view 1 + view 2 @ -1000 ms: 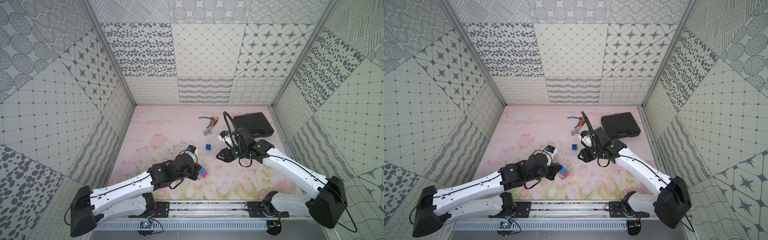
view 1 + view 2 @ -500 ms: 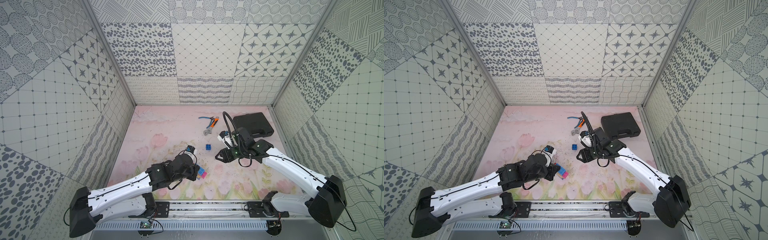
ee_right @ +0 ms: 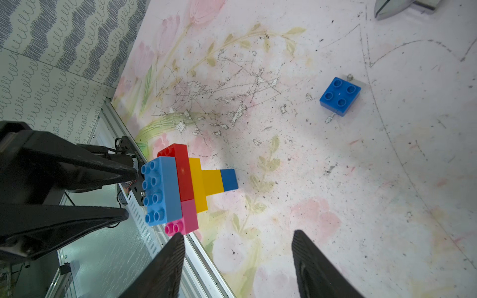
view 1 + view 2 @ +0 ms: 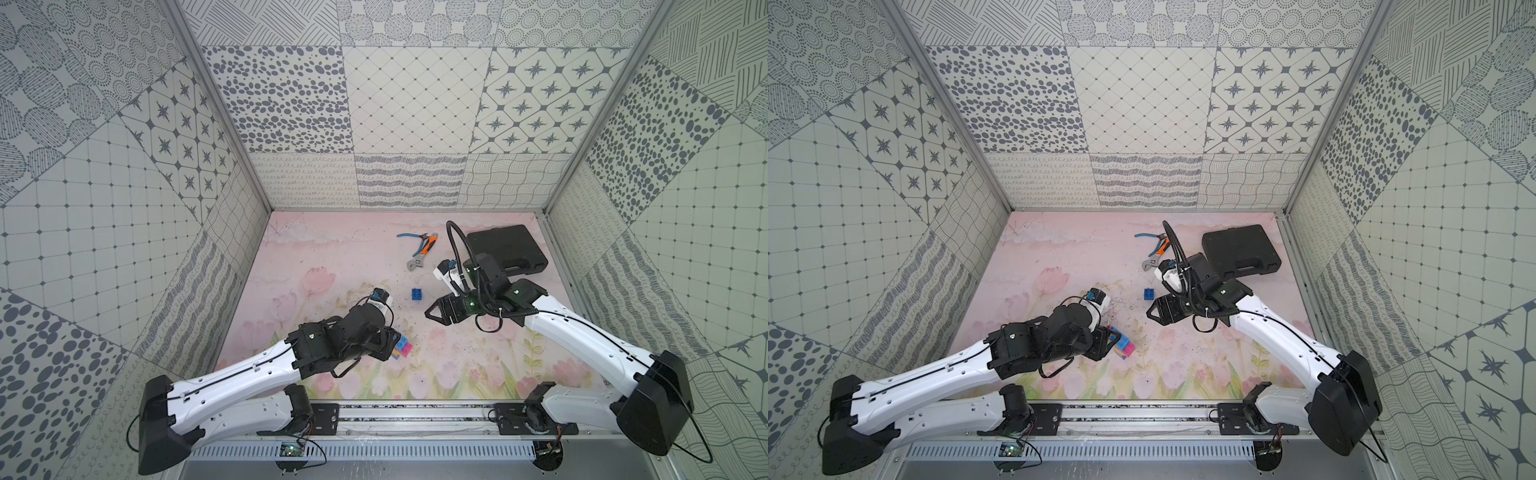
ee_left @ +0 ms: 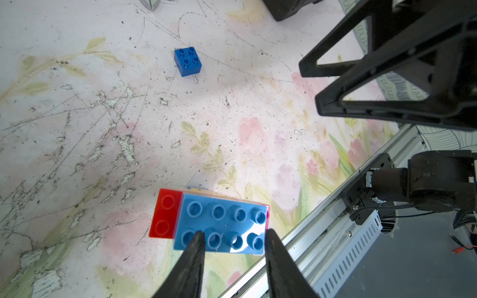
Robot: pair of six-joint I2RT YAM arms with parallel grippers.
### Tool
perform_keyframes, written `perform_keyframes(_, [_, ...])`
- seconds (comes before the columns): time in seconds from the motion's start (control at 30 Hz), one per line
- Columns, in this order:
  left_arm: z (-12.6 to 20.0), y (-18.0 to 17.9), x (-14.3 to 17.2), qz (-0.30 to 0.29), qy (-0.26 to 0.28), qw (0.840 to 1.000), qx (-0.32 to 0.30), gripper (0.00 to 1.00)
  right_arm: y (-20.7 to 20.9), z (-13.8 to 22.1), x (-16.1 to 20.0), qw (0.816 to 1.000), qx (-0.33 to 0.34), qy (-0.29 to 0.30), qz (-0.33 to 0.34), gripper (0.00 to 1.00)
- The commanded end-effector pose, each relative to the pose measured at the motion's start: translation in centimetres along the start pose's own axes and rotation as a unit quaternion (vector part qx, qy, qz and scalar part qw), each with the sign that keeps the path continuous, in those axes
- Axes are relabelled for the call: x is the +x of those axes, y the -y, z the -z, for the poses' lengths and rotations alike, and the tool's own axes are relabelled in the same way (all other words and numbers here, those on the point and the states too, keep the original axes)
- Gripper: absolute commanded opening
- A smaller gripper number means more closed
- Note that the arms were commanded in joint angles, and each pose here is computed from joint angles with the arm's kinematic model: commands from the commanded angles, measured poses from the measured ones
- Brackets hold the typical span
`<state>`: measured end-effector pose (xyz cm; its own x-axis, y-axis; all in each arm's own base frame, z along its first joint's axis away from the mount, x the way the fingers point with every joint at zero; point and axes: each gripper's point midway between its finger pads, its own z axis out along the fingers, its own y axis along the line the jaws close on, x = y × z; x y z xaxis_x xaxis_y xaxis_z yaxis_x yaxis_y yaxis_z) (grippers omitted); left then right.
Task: Assemble a spoon with lego
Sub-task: Adjust the lego brick at the center of the board, then pick up the lego brick from the center of the board.
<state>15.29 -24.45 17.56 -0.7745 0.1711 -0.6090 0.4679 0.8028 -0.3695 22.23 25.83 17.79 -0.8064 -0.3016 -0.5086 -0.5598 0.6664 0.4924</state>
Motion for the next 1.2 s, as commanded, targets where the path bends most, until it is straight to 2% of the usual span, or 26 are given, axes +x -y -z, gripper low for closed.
perform_keyframes(0.0, [1.4, -0.8, -1.0, -0.008, 0.023, 0.999, -0.023, 0.48, -1.1, 1.5, -2.5, 0.999, -0.005, 0.044, 0.004, 0.75])
perform_keyframes(0.07, [2.2, -0.7, -1.5, -0.01, 0.031, 0.999, -0.025, 0.65, -0.4, 1.6, -3.0, 0.998, 0.016, 0.052, -0.016, 0.84])
perform_keyframes(0.1, [2.7, -0.7, -1.9, -0.01, 0.039, 0.999, -0.022, 0.69, 0.1, 1.5, -3.3, 0.998, 0.031, 0.054, -0.027, 0.87])
perform_keyframes(0.17, [3.9, -0.7, -2.8, -0.008, 0.062, 0.998, -0.017, 0.75, 1.2, 1.0, -3.8, 0.996, 0.063, 0.041, -0.05, 0.87])
perform_keyframes(0.27, [5.7, -1.7, -4.0, -0.003, 0.086, 0.996, -0.033, 0.93, 4.1, -1.0, -3.7, 0.988, 0.131, -0.01, -0.085, 0.87])
perform_keyframes(0.33, [6.6, -2.9, -4.4, 0.009, 0.089, 0.995, -0.046, 0.97, 6.1, -2.8, -4.2, 0.979, 0.172, -0.037, -0.098, 0.86])
perform_keyframes(0.4, [6.9, -4.0, -4.5, 0.023, 0.091, 0.994, -0.054, 0.98, 6.7, -4.9, -4.9, 0.977, 0.172, -0.056, -0.11, 0.84])
perform_keyframes(0.57, [6.4, -7.1, -3.6, 0.074, 0.093, 0.99, -0.073, 0.98, 9.7, -9.0, -5.5, 0.962, 0.219, -0.087, -0.142, 0.81])
perform_keyframes(0.67, [5.4, -8.0, -2.8, 0.102, 0.103, 0.988, -0.057, 0.98, 11.0, -10.8, -5.5, 0.955, 0.234, -0.088, -0.158, 0.78])
perform_keyframes(0.83, [4.4, -8.8, -1.6, 0.121, 0.118, 0.985, -0.039, 0.98, 12.4, -12.5, -5.2, 0.95, 0.249, -0.09, -0.168, 0.72])
perform_keyframes(1.17, [4.4, -10.1, 0.0, 0.132, 0.115, 0.983, -0.053, 0.98, 11.9, -14.2, -6.6, 0.952, 0.243, -0.079, -0.171, 0.69])
